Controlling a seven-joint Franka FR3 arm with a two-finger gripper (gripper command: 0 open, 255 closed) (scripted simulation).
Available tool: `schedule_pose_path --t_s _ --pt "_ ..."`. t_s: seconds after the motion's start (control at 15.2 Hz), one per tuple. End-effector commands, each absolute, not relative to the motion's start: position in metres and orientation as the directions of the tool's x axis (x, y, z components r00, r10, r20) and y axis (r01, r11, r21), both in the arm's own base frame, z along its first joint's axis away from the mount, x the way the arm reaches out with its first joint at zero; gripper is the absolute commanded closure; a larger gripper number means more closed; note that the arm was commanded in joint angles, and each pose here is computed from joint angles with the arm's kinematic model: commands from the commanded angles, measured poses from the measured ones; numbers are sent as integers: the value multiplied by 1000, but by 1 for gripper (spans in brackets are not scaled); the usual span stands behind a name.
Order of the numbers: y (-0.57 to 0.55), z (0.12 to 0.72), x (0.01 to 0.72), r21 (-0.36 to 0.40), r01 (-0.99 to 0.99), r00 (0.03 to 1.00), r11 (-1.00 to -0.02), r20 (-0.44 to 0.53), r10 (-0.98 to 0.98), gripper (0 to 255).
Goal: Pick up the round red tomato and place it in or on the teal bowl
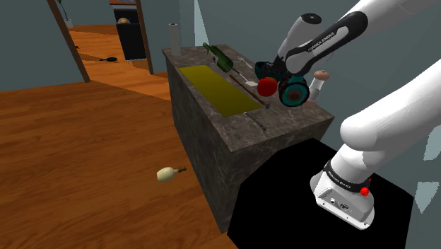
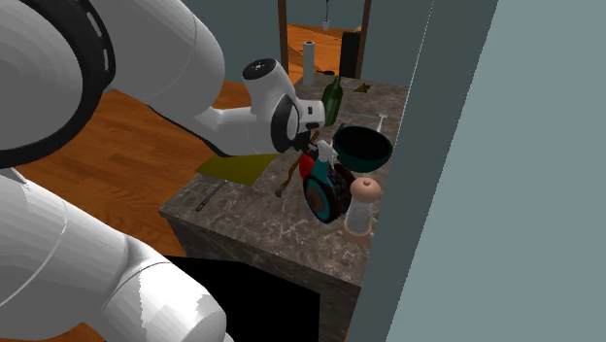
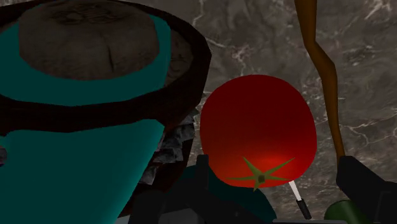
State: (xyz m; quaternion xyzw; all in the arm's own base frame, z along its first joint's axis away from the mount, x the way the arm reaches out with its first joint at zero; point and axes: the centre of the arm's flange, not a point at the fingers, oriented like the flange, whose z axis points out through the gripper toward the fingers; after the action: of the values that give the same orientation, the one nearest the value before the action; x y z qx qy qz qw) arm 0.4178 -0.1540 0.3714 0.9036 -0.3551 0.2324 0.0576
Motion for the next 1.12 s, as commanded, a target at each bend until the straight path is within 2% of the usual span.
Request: schedule_pose_path --t_s 0.0,0.4,0.46,1.06 --pt "-155 370 419 -61 -668 640 -741 461 -615 0" --pt "-155 370 419 -61 -668 640 -741 461 -615 0" --pt "-155 370 419 -61 -668 640 -741 461 -615 255" --pt "-155 370 419 -61 -668 640 -741 461 -615 255"
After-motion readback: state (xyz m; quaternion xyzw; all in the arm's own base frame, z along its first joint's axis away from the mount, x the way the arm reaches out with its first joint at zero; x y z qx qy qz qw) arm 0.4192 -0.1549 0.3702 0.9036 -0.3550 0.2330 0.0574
